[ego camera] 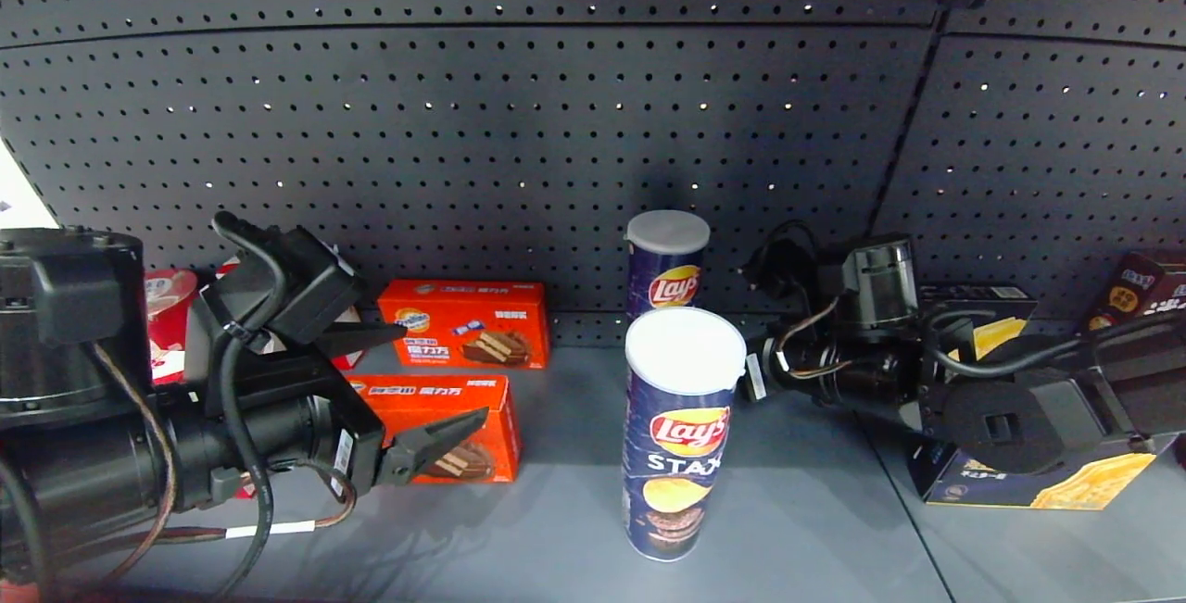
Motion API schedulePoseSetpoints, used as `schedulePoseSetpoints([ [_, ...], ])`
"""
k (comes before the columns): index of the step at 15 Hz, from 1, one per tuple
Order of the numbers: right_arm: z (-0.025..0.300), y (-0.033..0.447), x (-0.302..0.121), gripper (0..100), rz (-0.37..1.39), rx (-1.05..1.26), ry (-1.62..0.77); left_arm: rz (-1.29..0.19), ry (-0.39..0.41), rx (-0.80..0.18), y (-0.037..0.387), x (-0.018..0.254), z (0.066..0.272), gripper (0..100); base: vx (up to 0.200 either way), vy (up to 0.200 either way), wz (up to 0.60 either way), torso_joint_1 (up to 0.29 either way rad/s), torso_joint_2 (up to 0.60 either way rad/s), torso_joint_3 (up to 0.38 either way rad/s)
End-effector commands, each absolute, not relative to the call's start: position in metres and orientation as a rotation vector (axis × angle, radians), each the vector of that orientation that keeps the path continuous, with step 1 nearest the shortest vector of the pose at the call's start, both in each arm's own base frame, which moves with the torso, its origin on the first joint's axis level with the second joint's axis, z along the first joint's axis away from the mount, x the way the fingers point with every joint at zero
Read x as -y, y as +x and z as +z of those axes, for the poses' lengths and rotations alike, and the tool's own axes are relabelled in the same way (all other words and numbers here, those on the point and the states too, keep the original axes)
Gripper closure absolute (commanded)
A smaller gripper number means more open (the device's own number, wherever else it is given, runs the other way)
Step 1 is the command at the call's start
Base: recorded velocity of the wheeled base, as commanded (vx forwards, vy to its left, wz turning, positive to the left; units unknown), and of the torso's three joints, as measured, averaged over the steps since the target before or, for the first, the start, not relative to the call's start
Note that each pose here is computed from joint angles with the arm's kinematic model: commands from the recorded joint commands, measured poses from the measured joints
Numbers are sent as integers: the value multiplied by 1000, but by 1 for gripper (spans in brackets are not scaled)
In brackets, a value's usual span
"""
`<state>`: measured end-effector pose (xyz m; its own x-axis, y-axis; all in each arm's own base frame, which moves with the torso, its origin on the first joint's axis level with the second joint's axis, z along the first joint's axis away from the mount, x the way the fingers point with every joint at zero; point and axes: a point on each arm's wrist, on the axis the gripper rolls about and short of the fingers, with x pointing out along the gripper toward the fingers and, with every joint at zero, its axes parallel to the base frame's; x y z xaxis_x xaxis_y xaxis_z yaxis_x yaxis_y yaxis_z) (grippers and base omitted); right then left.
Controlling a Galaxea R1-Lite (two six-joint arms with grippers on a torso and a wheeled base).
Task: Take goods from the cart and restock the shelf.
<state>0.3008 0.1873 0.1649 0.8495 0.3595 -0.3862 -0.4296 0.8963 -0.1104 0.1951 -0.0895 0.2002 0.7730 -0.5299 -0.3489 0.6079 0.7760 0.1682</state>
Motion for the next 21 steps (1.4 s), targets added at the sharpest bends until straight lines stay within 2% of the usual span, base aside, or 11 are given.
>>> schedulePoseSetpoints([
  [1, 176, 292, -183, 0, 419, -341, -187, -617, 278, -281, 193, 87, 202, 0, 0, 0, 0, 0, 0, 0],
  [6, 235, 231, -142, 0, 410, -166, -123, -551, 261, -164, 171, 67, 226, 0, 0, 0, 0, 0, 0, 0],
  [8, 243, 198, -118, 0, 397, -123, -106, -466, 249, -120, 156, 48, 232, 0, 0, 0, 0, 0, 0, 0],
  [10, 244, 168, -87, 0, 346, -86, -87, -352, 242, -84, 131, 25, 230, 0, 0, 0, 0, 0, 0, 0],
  [13, 232, 137, -54, 0, 249, -66, -75, -243, 212, -59, 81, 9, 202, 0, 0, 0, 0, 0, 0, 0],
  [14, 222, 121, -36, 0, 174, -63, -71, -172, 205, -35, 50, 5, 178, 0, 0, 0, 0, 0, 0, 0],
  [16, 205, 100, -21, 0, 97, -62, -67, -67, 198, -67, 18, 1, 147, 0, 0, 0, 0, 0, 0, 0],
  [18, 187, 81, -10, 0, 29, -64, -68, 4, 202, -135, -4, -1, 131, 0, 0, 0, 0, 0, 0, 0],
  [21, 167, 61, -6, 0, -43, -66, -72, 62, 206, -155, -21, -3, 105, 0, 0, 0, 0, 0, 0, 0],
])
